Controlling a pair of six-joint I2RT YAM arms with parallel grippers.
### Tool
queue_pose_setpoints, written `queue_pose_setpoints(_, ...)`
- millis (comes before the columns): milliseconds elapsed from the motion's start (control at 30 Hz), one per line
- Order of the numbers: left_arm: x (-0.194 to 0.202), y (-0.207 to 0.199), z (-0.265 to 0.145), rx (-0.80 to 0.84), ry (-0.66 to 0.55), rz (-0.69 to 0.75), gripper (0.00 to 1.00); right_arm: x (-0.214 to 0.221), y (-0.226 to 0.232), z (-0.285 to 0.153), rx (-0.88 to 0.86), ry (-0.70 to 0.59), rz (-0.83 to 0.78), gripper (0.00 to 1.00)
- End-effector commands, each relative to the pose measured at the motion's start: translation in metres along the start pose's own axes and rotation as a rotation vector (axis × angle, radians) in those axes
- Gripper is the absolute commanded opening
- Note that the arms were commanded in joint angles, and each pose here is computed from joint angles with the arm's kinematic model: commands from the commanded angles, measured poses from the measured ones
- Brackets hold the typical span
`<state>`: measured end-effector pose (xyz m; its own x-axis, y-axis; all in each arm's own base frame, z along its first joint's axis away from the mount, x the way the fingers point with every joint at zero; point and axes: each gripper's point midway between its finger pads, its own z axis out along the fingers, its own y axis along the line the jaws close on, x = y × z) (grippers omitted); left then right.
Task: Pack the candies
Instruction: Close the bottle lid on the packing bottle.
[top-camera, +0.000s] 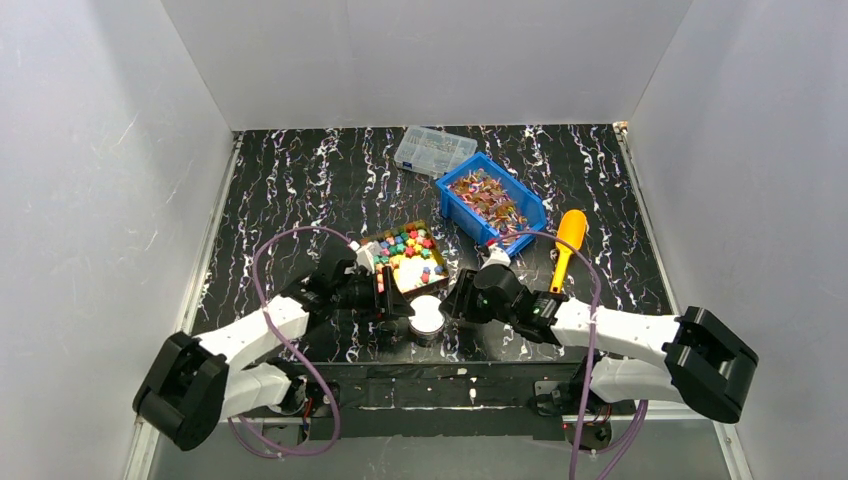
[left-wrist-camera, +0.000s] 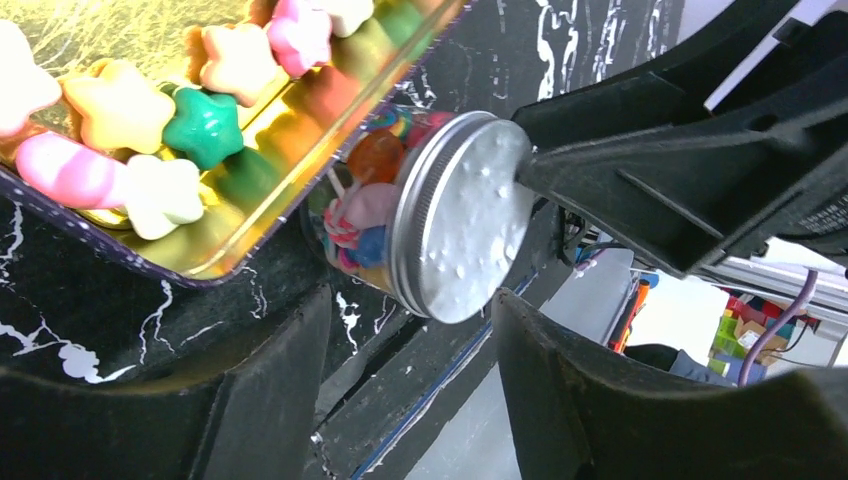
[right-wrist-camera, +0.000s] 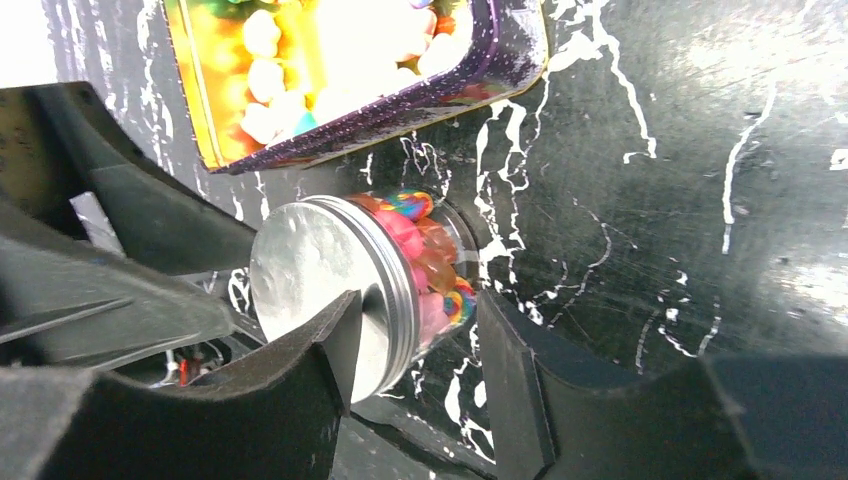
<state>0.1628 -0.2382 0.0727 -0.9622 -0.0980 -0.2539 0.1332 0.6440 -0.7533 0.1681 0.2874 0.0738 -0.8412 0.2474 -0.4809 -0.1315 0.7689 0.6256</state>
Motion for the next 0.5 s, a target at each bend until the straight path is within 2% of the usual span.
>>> queue_pose_setpoints(0,0.004,-0.006,-0.012,0.032,-0.025,0.062,0.61,-0.017,0.002,-0.015,0.046,-0.029,-0.109,0.55)
queue_pose_setpoints(133,0.007,-0.014,-0.022,0.066,-0.058,0.102,0.67,-0.026,0.015,-0.026,0.015,-0.034,-0.176,0.57)
queue_pose_setpoints(300,0.021,-0.016,-0.030,0.082,-0.061,0.156,0.69,-0.035,0.031,-0.039,-0.018,-0.019,-0.300,0.61)
queue_pose_setpoints(467,0.031,-0.014,-0.033,0.078,-0.125,0.226,0.74,-0.049,0.039,-0.051,-0.005,-0.031,-0.405,0.69)
